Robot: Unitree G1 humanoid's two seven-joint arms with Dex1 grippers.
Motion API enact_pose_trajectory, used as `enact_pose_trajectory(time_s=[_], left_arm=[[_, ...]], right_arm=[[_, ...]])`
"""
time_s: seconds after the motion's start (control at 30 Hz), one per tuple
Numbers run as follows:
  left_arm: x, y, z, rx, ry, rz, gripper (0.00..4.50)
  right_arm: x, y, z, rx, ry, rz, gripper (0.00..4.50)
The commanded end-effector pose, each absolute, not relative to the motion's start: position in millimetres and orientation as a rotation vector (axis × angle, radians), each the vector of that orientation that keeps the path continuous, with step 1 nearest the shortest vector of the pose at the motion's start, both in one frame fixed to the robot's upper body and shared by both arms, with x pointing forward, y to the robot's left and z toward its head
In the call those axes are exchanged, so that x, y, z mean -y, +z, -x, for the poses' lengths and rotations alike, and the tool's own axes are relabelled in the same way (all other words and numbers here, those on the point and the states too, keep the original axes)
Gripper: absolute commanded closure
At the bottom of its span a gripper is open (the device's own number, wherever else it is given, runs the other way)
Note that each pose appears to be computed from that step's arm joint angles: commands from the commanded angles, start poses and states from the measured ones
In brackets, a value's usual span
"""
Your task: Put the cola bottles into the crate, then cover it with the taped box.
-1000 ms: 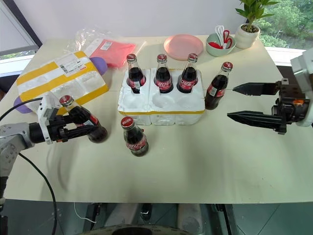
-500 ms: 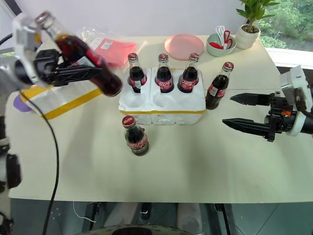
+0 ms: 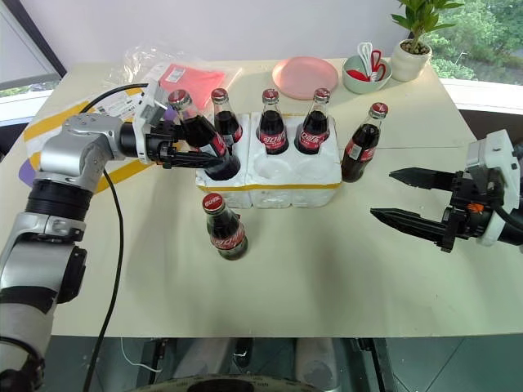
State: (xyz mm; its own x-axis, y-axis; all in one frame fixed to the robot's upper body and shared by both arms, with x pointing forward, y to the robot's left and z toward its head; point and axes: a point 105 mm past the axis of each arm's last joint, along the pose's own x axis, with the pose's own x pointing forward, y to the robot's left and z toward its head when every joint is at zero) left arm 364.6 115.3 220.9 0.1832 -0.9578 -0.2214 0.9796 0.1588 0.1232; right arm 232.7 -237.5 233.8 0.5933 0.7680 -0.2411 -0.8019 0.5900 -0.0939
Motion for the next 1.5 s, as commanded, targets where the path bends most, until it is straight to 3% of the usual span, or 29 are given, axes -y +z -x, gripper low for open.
enact_pose_trajectory(time_s=[0.03,0.17,0.23,0.3,0.47,0.6,0.77,1.03,1.5], left_arm=[[-110,222,-364,-0.041,-1.374,-0.294,1.73],[-111,210,-366,-0.056,-1.332,-0.273,1.73],[-114,206,-366,-0.063,-1.314,-0.275,0.71],[-117,206,-364,-0.061,-1.309,-0.275,0.06],[-132,229,-359,-0.003,-1.259,-0.255,0.06],[-156,267,-335,0.036,-1.271,-0.182,0.06],[-188,285,-287,-0.044,-1.311,-0.188,0.06],[-194,259,-241,-0.227,-1.348,-0.256,0.06],[-188,246,-236,-0.238,-1.344,-0.242,0.06]], right_arm=[[232,242,-232,-0.133,0.928,0.23,0.0],[227,241,-237,-0.13,0.946,0.237,0.0],[222,242,-240,-0.121,0.964,0.244,0.0],[218,244,-242,-0.109,0.977,0.251,0.0],[195,247,-246,-0.074,1.054,0.269,0.0],[171,245,-246,-0.06,1.17,0.28,0.0],[144,228,-244,-0.1,1.334,0.298,0.0],[100,185,-247,-0.175,1.514,0.255,0.0],[42,164,-270,-0.172,1.525,0.139,0.0]])
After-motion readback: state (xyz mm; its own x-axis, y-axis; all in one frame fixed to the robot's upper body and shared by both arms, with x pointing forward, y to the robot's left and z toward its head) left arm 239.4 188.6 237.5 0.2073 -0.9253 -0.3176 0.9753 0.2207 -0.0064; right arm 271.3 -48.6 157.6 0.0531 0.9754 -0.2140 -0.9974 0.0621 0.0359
